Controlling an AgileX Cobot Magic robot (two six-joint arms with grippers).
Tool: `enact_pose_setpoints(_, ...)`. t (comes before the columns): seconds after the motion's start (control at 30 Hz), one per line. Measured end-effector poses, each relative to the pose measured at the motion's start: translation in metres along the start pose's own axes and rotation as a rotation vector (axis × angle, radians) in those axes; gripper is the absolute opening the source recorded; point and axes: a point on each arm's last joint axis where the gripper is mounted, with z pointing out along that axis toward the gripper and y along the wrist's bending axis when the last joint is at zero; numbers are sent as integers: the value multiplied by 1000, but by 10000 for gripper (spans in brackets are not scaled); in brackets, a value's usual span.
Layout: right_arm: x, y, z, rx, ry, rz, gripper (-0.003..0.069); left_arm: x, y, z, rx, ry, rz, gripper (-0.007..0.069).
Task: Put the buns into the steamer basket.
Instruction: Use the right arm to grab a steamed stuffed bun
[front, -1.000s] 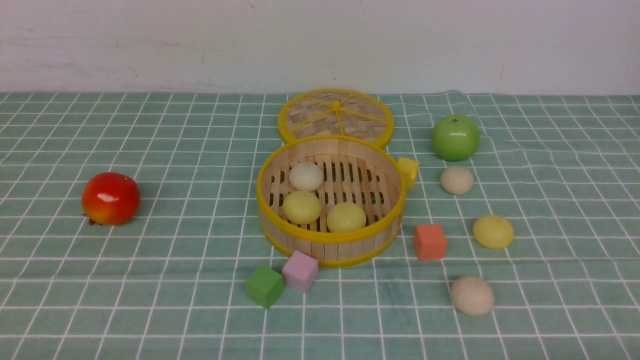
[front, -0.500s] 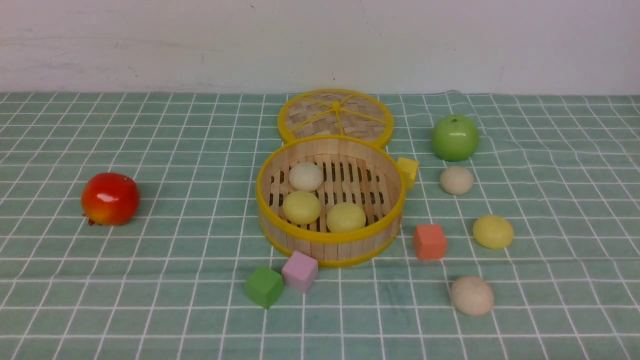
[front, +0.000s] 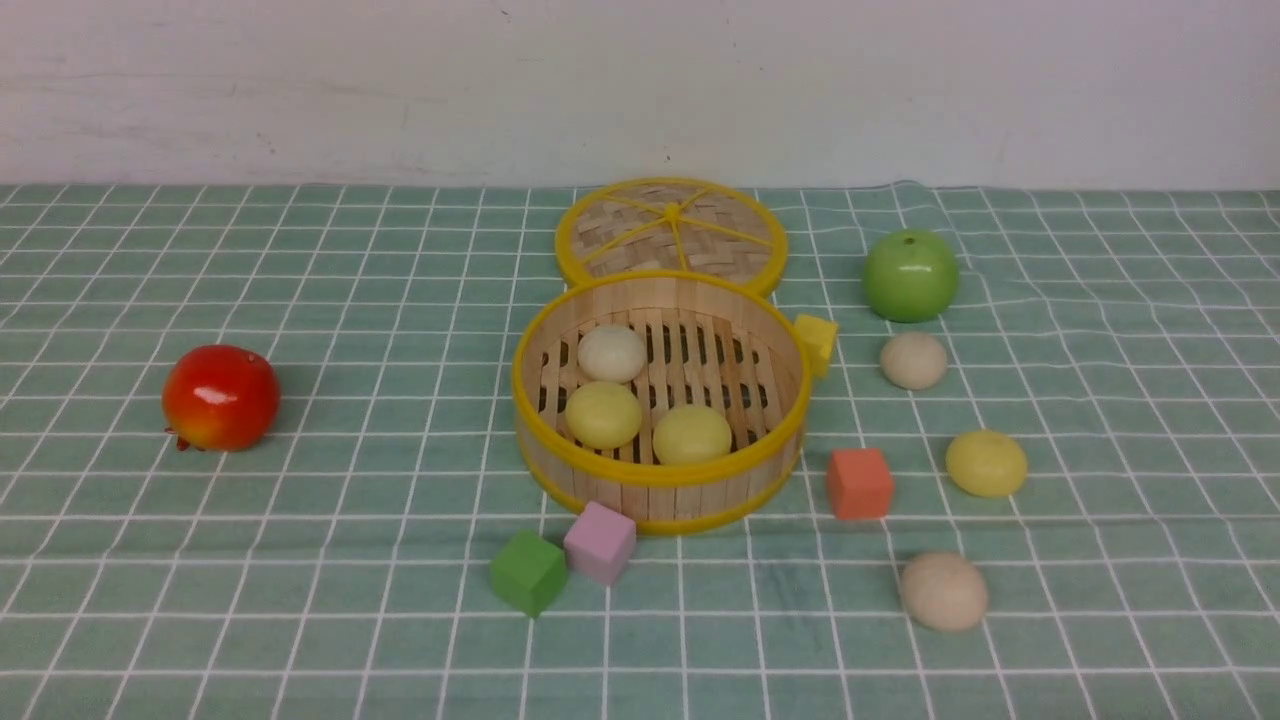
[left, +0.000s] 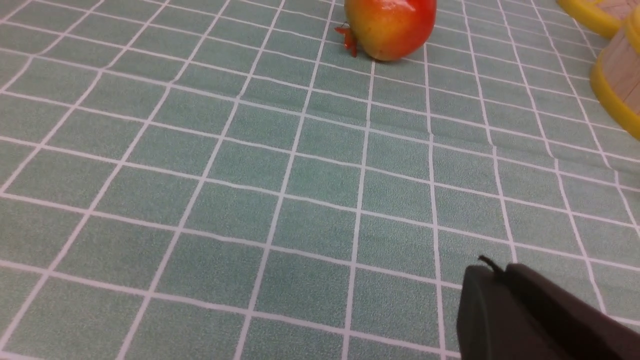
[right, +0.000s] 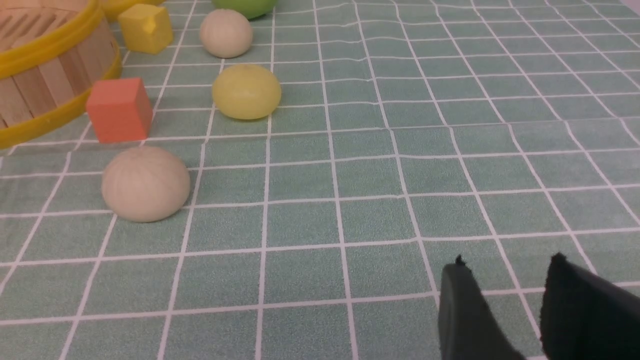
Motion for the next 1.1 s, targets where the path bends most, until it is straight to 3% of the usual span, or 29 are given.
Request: enact_pose_setpoints(1.1,0,0,0,0,0,0,240,0,0,0,0,0,-1,57)
